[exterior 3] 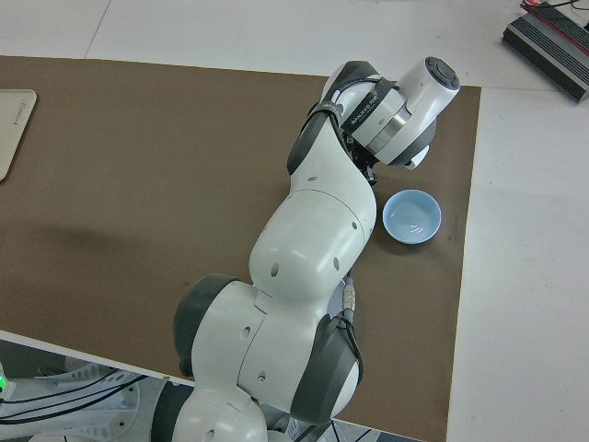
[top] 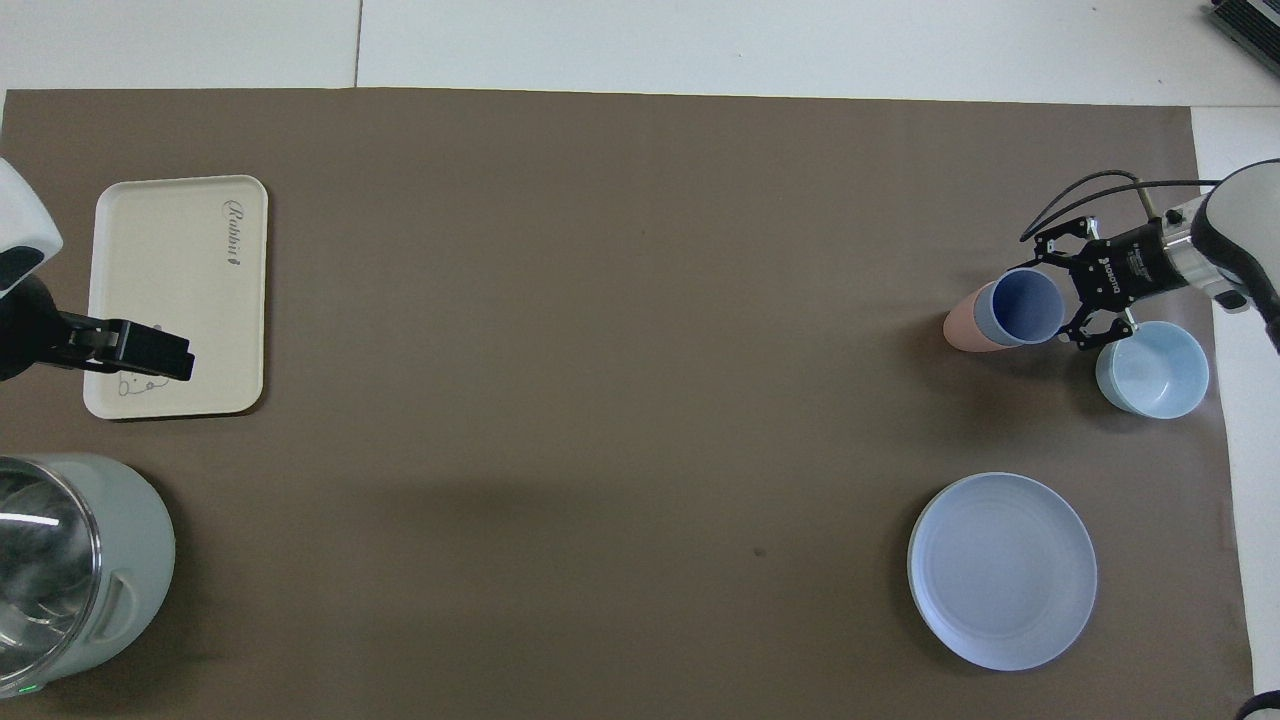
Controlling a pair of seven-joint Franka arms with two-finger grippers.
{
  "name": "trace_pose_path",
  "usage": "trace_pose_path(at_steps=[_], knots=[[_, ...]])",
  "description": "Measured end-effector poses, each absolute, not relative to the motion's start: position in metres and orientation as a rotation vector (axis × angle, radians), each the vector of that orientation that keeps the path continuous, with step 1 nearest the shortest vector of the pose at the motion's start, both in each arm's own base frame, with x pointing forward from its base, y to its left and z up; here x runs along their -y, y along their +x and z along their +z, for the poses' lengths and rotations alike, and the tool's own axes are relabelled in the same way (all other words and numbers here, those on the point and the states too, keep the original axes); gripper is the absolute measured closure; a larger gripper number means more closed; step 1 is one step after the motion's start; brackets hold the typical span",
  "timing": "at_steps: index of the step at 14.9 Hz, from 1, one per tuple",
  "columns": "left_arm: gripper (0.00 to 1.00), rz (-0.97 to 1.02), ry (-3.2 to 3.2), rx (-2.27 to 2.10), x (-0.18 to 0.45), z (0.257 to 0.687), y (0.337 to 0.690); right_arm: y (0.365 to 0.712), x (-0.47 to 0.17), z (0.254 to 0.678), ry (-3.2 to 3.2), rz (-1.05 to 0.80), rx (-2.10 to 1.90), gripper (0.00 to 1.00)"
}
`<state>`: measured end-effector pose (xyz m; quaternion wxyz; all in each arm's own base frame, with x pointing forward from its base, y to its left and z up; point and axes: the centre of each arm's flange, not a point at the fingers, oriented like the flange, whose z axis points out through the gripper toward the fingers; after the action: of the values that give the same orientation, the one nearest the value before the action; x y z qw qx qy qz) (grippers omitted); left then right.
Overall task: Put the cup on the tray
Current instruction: 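Lower the right gripper and grasp the blue and pink cups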
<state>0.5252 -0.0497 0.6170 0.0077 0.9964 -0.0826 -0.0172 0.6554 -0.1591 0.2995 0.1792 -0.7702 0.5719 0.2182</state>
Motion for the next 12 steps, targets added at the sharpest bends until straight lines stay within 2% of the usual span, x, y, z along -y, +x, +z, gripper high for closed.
trace_pose_path(at_steps=[12], knots=[[0.0, -0.054, 3.115, 0.258, 0.05, 0.617, 0.525, 0.637, 0.132, 0.264, -1.967, 0.813, -1.584, 0.12]])
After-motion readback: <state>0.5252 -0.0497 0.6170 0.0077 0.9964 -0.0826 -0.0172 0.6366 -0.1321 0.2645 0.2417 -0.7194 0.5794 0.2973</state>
